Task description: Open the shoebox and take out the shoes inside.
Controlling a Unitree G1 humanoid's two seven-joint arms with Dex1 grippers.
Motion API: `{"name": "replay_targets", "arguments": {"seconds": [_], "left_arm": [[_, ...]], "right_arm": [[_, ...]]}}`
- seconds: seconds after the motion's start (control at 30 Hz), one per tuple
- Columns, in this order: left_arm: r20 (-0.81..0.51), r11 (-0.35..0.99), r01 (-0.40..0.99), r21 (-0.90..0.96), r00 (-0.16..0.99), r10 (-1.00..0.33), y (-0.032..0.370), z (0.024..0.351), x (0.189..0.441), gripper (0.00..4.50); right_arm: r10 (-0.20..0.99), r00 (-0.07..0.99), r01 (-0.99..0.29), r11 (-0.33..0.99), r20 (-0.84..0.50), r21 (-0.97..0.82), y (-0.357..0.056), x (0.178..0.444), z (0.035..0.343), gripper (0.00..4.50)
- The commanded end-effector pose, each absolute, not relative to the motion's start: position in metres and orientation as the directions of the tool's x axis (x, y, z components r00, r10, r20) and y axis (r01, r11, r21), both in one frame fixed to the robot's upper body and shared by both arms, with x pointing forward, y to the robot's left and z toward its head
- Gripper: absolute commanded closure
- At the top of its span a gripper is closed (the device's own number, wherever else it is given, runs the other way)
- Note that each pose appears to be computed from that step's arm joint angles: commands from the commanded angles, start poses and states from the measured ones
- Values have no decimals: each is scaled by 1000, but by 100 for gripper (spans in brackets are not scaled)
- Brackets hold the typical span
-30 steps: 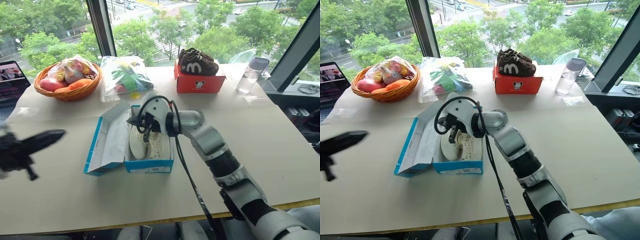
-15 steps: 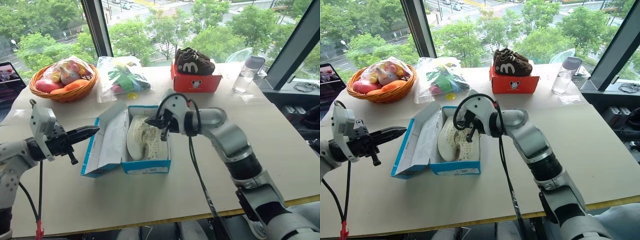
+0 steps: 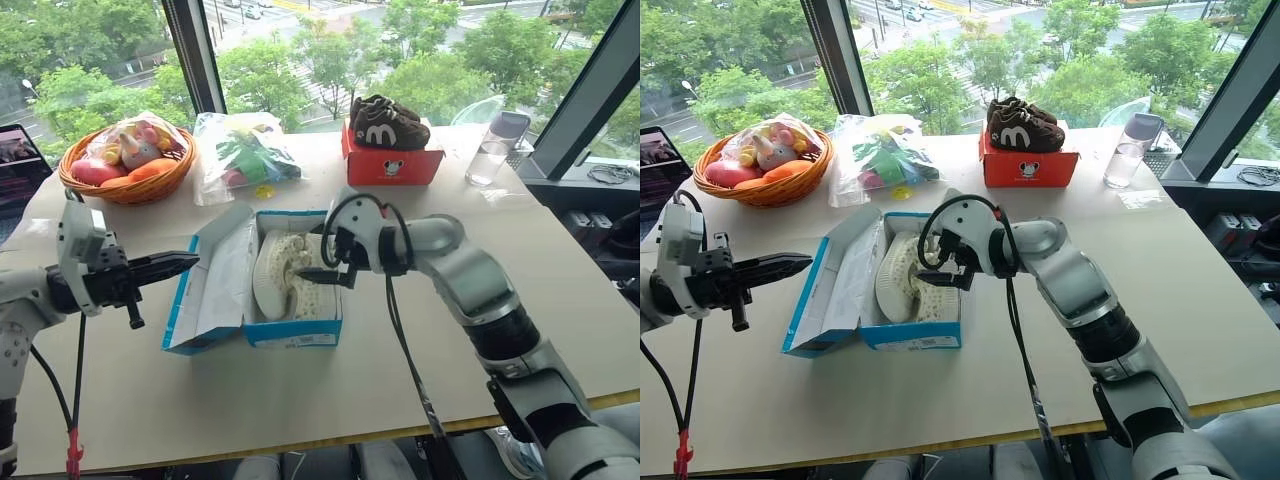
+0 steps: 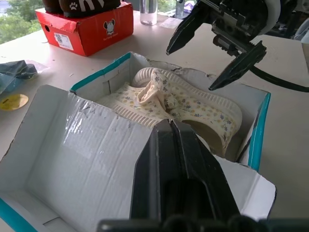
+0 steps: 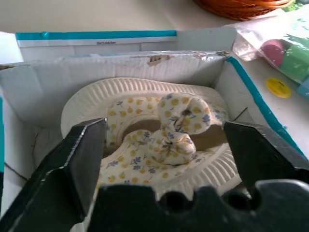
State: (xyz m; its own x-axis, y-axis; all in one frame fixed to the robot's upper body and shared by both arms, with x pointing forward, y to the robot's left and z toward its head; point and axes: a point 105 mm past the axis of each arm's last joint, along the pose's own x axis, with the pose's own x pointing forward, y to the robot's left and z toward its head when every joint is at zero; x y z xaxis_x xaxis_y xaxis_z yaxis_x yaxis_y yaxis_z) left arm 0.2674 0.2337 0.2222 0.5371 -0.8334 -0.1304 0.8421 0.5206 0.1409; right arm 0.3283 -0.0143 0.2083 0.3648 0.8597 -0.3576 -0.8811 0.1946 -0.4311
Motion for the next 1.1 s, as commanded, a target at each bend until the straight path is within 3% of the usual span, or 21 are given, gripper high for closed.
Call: {"name": "replay_targets", "arguments": {"seconds": [0.03,0.17,0.33,0.67,1.1], "left_arm": [[-148,475,858,195,504,-851,229,229,259,450],[-33,502,842,196,518,-855,223,237,264,450],[27,552,811,193,558,-829,220,223,268,450],[-5,525,841,131,531,-848,207,194,259,450],[16,490,851,189,496,-868,197,196,266,450]], "right_arm": [[875,333,-844,111,-351,-525,-5,323,221,1],[878,314,-855,96,-362,-509,-5,324,216,1],[887,290,-862,80,-358,-500,-5,323,212,1],[903,230,-893,47,-363,-448,-5,321,203,1],[843,221,-917,9,-491,-398,3,331,184,1]]}}
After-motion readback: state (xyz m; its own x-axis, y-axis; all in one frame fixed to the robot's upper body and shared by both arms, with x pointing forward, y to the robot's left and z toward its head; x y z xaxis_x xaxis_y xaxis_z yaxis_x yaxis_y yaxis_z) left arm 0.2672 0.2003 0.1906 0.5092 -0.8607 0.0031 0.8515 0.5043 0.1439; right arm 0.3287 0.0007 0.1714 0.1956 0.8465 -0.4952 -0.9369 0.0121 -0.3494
